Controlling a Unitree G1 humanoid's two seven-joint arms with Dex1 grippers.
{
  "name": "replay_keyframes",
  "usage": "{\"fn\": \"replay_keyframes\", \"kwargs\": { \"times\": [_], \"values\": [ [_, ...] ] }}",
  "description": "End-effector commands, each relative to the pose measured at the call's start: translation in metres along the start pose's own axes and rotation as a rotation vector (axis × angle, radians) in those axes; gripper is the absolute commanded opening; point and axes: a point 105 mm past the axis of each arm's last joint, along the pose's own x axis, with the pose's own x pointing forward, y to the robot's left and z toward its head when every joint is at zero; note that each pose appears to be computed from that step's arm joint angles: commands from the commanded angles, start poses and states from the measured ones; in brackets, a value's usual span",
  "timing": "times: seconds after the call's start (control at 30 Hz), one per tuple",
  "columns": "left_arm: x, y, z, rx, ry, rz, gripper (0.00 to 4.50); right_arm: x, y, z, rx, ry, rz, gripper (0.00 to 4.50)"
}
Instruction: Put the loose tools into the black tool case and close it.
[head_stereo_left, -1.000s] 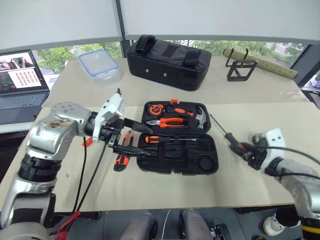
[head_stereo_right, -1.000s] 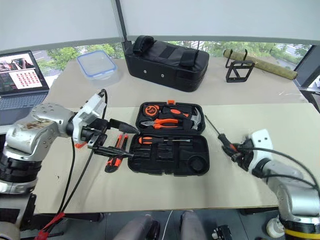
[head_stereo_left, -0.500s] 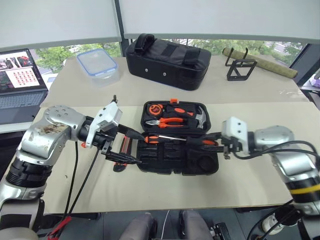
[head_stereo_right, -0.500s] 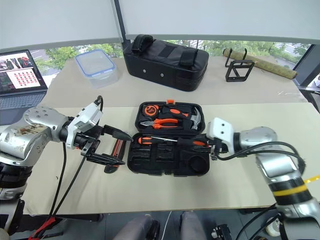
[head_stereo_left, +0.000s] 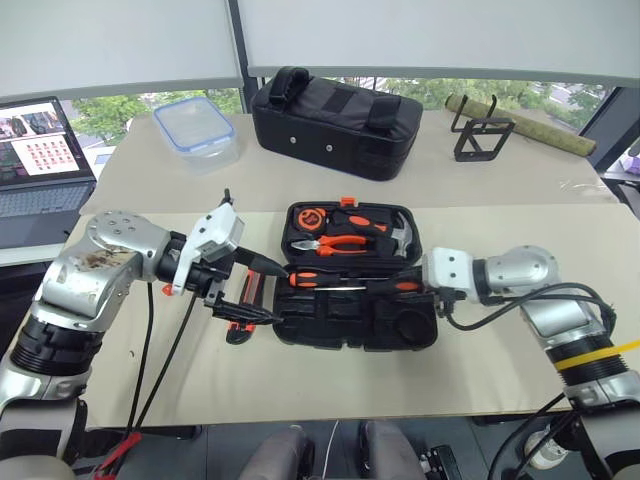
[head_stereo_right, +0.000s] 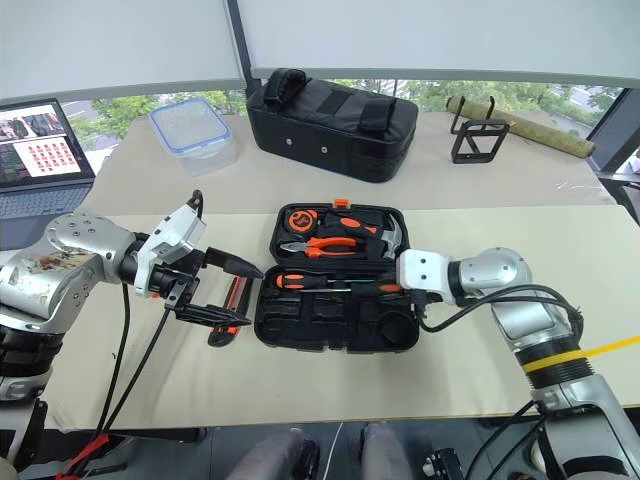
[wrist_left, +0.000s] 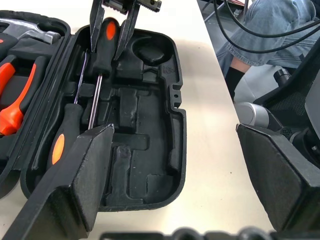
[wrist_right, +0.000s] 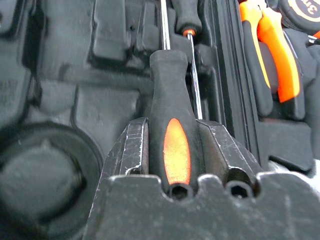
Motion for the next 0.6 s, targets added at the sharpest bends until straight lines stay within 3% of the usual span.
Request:
{"fn": "replay_keyframes", "kwargs": {
  "times": [0.03,0.2,0.27,0.4,0.6],
  "values": [
    [-0.003,0.004,0.009,0.058,-0.003,0.018,4.22,-0.005,-0.005,0.015,0.027,-0.059,-0.025,2.60],
    [-0.003,0.006,0.010,0.066,-0.003,0.014,4.22,-0.004,-0.014,0.041,0.117,-0.178,-0.066,4.41],
    [-0.003,0.007,0.011,0.070,-0.003,0.013,4.22,-0.002,-0.016,0.046,0.147,-0.197,-0.072,4.41],
    [-0.002,0.011,0.010,0.079,0.007,0.020,4.22,0.011,-0.011,0.045,0.189,-0.200,-0.055,3.40],
    [-0.002,0.012,0.007,0.087,0.019,0.031,4.22,0.025,-0.004,0.031,0.185,-0.137,-0.035,1.29]
  ]
}}
